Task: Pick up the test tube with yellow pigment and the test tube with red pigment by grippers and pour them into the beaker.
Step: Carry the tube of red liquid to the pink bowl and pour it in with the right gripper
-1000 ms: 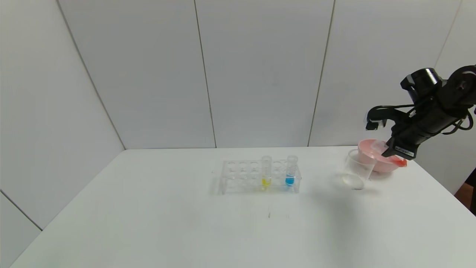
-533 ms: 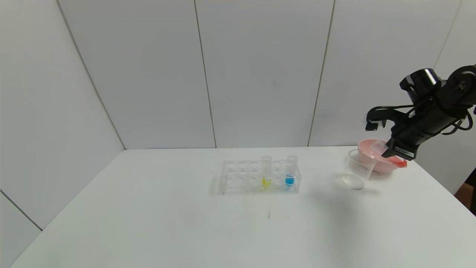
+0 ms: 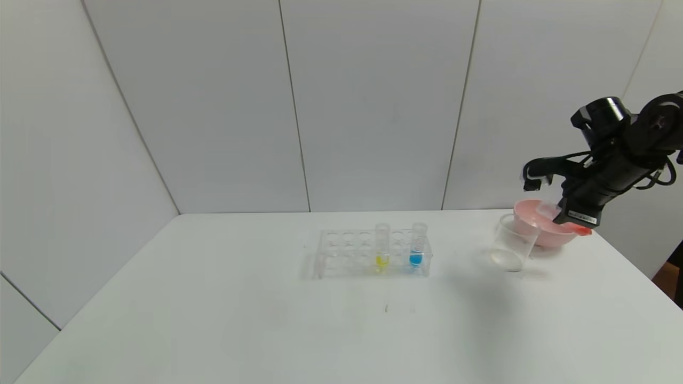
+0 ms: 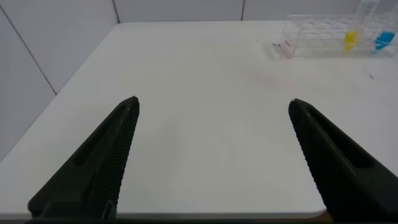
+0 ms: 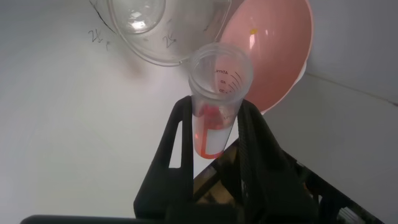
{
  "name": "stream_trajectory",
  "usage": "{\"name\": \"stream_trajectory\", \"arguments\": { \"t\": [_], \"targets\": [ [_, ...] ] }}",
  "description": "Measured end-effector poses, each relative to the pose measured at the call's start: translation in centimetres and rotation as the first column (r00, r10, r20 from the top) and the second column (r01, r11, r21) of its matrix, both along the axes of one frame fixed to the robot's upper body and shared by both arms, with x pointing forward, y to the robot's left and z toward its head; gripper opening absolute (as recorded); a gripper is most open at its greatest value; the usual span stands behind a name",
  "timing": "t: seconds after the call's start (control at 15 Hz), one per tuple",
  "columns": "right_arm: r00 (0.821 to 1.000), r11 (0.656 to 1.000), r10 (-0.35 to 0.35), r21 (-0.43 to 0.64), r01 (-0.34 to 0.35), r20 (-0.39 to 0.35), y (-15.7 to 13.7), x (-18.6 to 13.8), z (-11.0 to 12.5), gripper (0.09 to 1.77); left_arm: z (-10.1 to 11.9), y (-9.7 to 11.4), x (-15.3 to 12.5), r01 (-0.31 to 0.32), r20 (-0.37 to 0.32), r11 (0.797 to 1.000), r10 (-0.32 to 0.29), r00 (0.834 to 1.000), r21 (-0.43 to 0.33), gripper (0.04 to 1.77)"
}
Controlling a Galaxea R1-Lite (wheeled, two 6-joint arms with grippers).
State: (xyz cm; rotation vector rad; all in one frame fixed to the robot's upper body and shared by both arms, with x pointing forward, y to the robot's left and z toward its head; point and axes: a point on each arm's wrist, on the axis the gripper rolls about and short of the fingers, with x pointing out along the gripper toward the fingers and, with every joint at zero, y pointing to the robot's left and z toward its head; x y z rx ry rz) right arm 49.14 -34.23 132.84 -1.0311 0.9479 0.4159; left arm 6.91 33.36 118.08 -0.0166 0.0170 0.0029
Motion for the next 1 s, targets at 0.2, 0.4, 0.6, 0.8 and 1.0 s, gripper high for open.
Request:
{"name": "stream_trajectory", "arguments": {
  "t": [0.2, 0.4, 0.6, 0.8, 1.0],
  "targets": [
    [1.0, 0.999, -0.016, -0.041, 0.017, 0.008, 0.1, 0.2, -0.1, 0.49, 0.0, 0.0, 0.0, 0.0, 0.0, 1.0, 0.0, 1.0, 0.0, 1.72],
    [0.999, 0.995, -0.036, -0.095, 0.037, 0.008, 0.6, 0.5, -0.4, 0.49, 0.0, 0.0, 0.0, 0.0, 0.0, 1.0, 0.0, 1.0, 0.0, 1.72],
    [0.999, 0.99, -0.037, -0.134, 0.04, 0.021, 1.7, 1.0, -0.9, 0.49, 0.0, 0.0, 0.0, 0.0, 0.0, 1.0, 0.0, 1.0, 0.0, 1.72],
    [0.999, 0.983, -0.042, -0.176, 0.044, 0.016, 2.7, 1.2, -1.4, 0.49, 0.0, 0.0, 0.0, 0.0, 0.0, 1.0, 0.0, 1.0, 0.0, 1.72],
    [0.999, 0.981, -0.043, -0.191, 0.043, 0.006, 3.4, 1.3, -1.8, 0.49, 0.0, 0.0, 0.0, 0.0, 0.0, 1.0, 0.0, 1.0, 0.0, 1.72]
  ]
}}
